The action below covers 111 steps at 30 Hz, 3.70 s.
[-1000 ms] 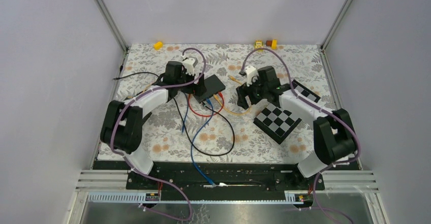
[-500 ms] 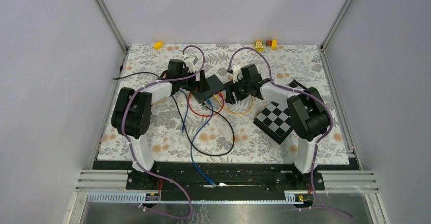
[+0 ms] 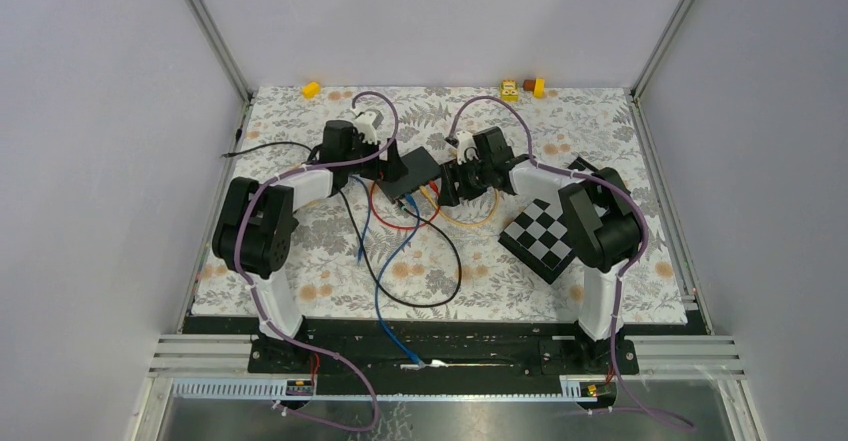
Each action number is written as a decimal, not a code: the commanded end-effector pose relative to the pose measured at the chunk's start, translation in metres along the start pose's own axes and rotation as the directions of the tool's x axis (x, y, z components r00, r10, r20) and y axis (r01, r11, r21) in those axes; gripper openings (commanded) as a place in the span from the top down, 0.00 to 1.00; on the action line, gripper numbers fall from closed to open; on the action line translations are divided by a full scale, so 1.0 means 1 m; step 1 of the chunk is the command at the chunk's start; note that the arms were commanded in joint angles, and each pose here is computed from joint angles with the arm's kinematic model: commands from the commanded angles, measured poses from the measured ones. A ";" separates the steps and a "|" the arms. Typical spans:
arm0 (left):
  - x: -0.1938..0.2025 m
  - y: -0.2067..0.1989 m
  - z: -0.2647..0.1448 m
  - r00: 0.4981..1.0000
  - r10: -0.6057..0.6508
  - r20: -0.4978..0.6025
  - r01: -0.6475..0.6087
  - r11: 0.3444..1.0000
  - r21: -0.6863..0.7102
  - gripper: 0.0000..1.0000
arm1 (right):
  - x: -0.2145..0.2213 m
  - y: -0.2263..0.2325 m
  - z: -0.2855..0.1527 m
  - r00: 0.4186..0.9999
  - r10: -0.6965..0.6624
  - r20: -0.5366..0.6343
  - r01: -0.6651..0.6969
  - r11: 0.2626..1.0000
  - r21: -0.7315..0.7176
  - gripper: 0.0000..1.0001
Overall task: Pull the plug from the switch port
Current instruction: Pull the connector from the switch port.
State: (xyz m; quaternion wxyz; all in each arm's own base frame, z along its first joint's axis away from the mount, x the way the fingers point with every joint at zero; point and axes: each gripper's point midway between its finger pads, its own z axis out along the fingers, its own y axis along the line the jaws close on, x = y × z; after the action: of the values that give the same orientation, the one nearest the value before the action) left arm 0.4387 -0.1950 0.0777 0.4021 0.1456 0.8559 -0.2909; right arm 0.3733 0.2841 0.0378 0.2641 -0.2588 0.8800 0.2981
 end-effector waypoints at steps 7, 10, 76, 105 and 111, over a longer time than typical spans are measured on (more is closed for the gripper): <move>-0.027 0.019 0.012 0.997 0.033 0.075 -0.031 0.999 -0.039 0.04 | -0.018 0.002 0.001 0.997 0.070 0.039 -0.068 0.996 -0.055 0.30; -0.015 0.017 0.016 0.999 0.003 0.039 -0.003 1.000 -0.013 0.07 | -0.026 -0.001 -0.001 0.993 0.099 0.071 -0.093 0.992 -0.082 0.31; 0.077 -0.045 -0.001 0.996 0.020 -0.086 -0.009 0.991 0.132 0.10 | 0.010 -0.037 0.035 0.900 0.424 -0.099 -0.429 0.823 -0.373 0.56; 0.080 -0.042 -0.004 0.997 0.062 -0.054 -0.057 0.994 0.090 0.03 | 0.022 -0.037 0.024 0.924 0.340 -0.174 -0.380 0.864 -0.331 0.56; 0.082 -0.045 -0.004 0.996 0.067 -0.061 -0.060 0.993 0.104 0.02 | 0.027 -0.035 0.025 0.907 0.375 -0.190 -0.419 0.844 -0.336 0.57</move>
State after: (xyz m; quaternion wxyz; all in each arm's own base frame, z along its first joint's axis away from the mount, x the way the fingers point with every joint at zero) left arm 0.3750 -0.2248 0.0364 0.3902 0.1961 0.8433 -0.3132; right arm 0.3992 0.2796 0.0191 0.1292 -0.1635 0.8246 0.5259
